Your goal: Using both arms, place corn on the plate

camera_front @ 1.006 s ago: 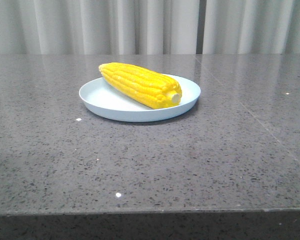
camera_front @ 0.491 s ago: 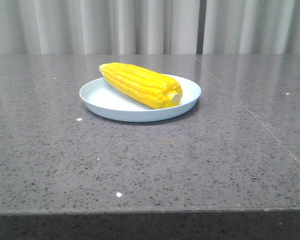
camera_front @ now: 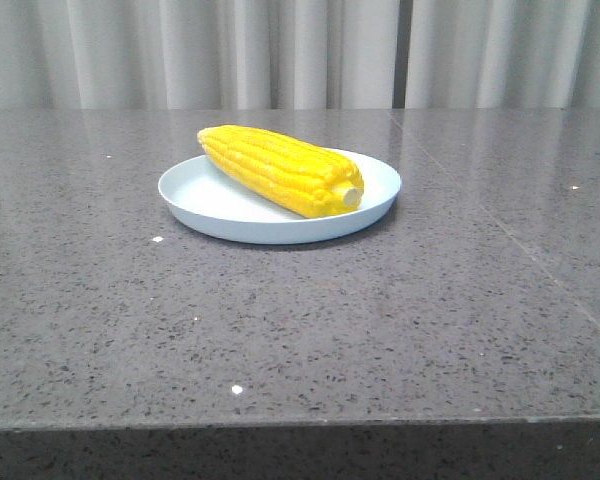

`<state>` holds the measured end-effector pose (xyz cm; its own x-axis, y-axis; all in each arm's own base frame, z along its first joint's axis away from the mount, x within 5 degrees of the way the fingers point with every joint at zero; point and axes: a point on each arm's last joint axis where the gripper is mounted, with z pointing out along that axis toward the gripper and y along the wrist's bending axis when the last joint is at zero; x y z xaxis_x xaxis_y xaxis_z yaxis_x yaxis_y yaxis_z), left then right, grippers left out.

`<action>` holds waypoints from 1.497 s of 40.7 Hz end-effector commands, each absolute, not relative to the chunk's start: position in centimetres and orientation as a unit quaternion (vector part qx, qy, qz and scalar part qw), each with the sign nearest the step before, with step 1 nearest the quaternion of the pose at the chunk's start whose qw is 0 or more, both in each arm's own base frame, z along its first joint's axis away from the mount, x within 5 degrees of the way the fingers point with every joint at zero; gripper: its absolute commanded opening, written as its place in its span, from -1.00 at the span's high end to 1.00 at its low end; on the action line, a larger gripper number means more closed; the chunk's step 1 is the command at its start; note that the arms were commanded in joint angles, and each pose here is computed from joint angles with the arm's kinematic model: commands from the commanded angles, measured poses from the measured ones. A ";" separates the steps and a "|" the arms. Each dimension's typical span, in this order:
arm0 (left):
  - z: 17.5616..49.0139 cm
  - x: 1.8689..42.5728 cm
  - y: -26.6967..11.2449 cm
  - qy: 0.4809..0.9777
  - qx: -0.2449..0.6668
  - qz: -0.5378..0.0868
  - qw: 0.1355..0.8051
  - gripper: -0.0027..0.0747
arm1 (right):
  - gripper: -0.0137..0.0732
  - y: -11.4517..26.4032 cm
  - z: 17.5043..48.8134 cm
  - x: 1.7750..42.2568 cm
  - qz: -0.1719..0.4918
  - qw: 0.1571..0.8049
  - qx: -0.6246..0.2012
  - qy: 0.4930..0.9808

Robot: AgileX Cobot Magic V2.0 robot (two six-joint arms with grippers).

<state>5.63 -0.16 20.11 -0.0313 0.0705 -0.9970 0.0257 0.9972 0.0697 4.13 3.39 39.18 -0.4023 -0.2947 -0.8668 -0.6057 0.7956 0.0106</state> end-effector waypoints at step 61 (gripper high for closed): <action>21.2 5.4 -0.1 0.669 0.025 0.014 0.743 0.98 | 0.84 1.1 30.2 5.4 0.064 0.663 -0.069 0.743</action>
